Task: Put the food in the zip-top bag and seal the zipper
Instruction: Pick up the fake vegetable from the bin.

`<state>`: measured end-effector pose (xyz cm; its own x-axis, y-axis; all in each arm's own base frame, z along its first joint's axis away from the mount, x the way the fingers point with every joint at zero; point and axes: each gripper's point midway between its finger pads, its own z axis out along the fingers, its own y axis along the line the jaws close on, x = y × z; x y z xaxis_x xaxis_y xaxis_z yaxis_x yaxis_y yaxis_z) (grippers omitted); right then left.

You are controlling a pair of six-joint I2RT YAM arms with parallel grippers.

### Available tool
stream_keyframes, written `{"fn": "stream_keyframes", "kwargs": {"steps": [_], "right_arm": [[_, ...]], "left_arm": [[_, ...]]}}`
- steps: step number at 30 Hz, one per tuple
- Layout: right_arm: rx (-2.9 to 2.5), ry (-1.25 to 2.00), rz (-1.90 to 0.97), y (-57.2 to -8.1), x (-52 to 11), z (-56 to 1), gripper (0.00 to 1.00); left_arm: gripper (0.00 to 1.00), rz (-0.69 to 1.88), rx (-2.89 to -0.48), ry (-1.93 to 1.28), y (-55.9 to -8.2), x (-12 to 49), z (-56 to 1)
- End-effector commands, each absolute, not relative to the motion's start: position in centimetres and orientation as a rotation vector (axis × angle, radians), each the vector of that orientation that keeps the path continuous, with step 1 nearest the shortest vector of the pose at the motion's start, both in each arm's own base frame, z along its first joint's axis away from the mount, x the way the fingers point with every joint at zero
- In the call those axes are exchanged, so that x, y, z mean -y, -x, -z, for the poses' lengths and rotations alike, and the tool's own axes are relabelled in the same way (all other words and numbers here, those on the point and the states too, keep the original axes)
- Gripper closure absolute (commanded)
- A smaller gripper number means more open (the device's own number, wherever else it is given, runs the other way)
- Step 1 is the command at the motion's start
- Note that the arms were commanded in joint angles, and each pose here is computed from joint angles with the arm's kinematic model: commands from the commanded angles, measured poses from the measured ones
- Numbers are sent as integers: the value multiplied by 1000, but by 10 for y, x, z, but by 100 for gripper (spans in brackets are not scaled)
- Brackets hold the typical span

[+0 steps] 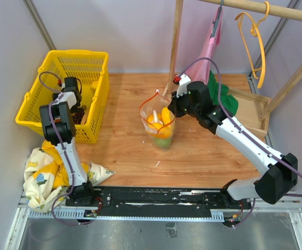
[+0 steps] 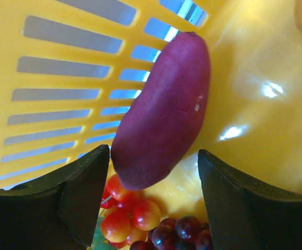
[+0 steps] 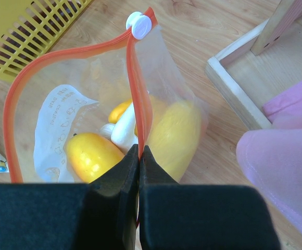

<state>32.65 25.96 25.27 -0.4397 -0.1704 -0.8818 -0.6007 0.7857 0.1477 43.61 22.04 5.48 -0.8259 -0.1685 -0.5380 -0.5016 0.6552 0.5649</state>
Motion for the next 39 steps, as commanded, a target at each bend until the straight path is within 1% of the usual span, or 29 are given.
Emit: {"fn": "stream_keyframes", "kwargs": {"steps": [1,4,9,12,18,29,39], "right_arm": [[-1983,587,-564,-330,-261,-253,99],[-1985,585,-561,-331,-260,-253,99],[-1987,584,-559,-331,-260,-252,99],[-1985,583,-562,-331,-260,-253,99],[-1982,580,-556,-332,-259,-254,99],[-1967,577,-554,-329,-257,-260,99],[-1957,577,-571,-327,-258,-265,99]], "left_arm": [[28,-999,-2445,541,-442,-228,-44],[34,-940,-2499,543,-443,-222,-27],[53,-868,-2518,541,-449,-215,-26],[61,-835,-2499,547,-452,-212,-36],[71,-694,-2441,568,-462,-196,-68],[75,-384,-2226,603,-475,-161,-169],[78,-37,-2037,545,-456,-108,-265]]}}
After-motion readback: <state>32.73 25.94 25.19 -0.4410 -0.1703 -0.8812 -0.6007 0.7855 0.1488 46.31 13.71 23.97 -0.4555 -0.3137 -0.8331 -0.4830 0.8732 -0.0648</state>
